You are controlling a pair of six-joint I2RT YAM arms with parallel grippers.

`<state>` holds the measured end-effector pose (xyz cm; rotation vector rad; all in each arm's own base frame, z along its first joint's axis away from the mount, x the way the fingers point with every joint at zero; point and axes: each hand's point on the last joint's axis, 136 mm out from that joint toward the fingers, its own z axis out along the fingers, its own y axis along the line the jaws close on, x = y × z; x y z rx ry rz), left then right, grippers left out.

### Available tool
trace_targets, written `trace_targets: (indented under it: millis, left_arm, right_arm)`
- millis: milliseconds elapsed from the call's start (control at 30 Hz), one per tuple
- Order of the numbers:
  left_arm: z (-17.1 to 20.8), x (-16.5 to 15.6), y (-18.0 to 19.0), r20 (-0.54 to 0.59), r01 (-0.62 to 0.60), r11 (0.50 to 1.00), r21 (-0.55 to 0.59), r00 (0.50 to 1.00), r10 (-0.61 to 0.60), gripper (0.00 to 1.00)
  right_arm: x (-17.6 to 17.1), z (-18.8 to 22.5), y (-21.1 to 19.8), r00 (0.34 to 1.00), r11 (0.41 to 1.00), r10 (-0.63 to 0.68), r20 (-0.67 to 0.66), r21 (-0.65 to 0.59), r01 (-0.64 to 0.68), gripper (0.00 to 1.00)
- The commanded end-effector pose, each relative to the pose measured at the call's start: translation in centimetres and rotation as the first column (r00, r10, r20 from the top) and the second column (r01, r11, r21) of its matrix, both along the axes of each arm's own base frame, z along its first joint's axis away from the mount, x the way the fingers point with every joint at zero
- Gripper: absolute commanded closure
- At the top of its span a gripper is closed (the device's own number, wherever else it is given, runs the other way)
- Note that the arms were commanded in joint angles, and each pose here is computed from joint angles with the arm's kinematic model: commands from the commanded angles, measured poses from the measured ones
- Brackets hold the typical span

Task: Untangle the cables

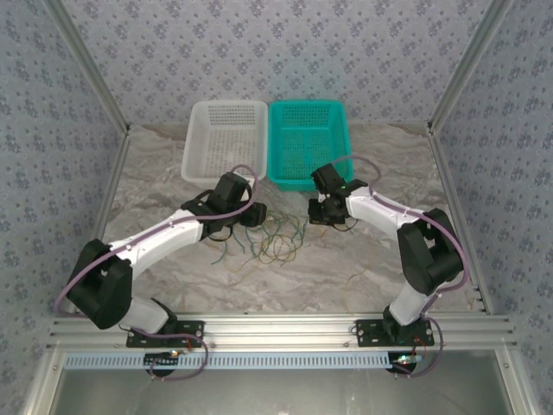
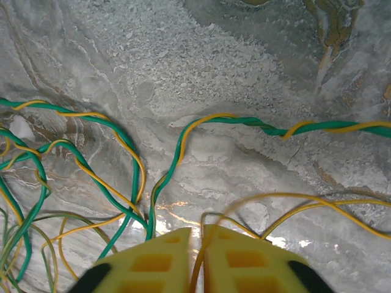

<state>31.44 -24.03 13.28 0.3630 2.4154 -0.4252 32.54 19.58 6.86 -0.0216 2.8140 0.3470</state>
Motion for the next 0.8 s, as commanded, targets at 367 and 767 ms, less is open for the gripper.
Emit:
trace_targets:
  millis: [367,767]
  left_arm:
    - [7.7,0.6,-0.1,0.197,0.017,0.987,-0.157,0.980,0.014,0.32]
    - [16.6,-1.7,-1.9,0.415,0.334,0.861,-0.383,0.895,-0.162,0.29]
  right_arm:
    - [-1.4,13.6,-2.5,0.972,1.000,0.009,0.236,0.001,-0.009,1.00]
    - [-4.0,24.5,2.3,0.808,0.896,0.294,0.510,0.147,-0.418,1.00]
